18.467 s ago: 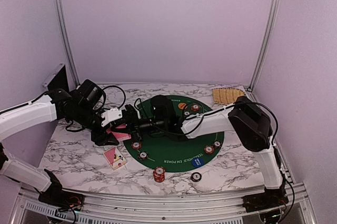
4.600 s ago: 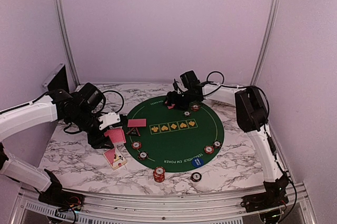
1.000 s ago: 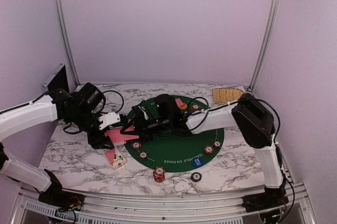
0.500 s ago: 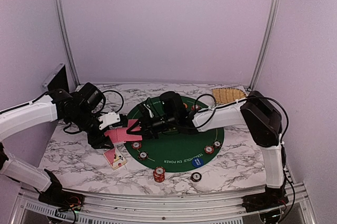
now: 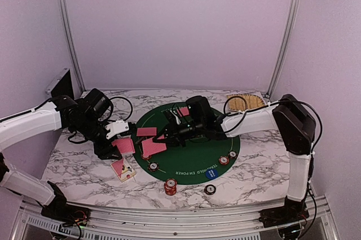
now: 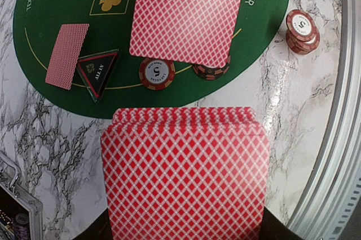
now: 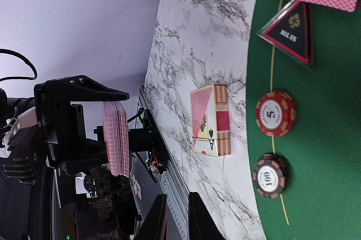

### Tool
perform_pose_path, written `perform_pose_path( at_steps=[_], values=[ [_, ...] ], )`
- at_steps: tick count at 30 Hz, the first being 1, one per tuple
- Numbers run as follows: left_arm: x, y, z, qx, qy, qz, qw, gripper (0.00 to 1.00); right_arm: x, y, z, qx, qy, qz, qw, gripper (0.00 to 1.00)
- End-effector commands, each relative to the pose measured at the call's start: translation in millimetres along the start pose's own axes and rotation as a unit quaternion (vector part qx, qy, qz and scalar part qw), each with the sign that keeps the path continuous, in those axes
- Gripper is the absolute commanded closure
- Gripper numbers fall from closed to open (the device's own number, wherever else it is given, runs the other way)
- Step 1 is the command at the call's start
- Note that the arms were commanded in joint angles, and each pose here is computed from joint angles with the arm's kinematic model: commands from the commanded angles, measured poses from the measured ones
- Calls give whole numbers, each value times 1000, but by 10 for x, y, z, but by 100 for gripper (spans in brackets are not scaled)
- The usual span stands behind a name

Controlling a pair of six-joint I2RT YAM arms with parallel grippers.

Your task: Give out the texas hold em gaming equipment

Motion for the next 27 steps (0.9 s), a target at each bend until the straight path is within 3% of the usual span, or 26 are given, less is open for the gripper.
perform_pose_path(
  at_steps=[1,15,27],
  values=[
    [20,60,58,-16,-1,7,1000,100,-67,299,25,-13,6,-24,1000,87],
    [26,75,71,-18,0,9,1000,100,-926,987,-267,-11,-49,-145,988,92],
    [32,77,95,-18,2,6,1000,100,-942,1123,-452,-3,-52,-154,987,96]
  ],
)
Point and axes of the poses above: each gripper's point midway between its finger pads, its own y axis back along the fingers, its own x axis along the line the jaws close on, z = x × y, the point moved 4 cm from there along y, back along the fingers, and after that the axes turned 2 degrees about y, right-handed, at the moved point
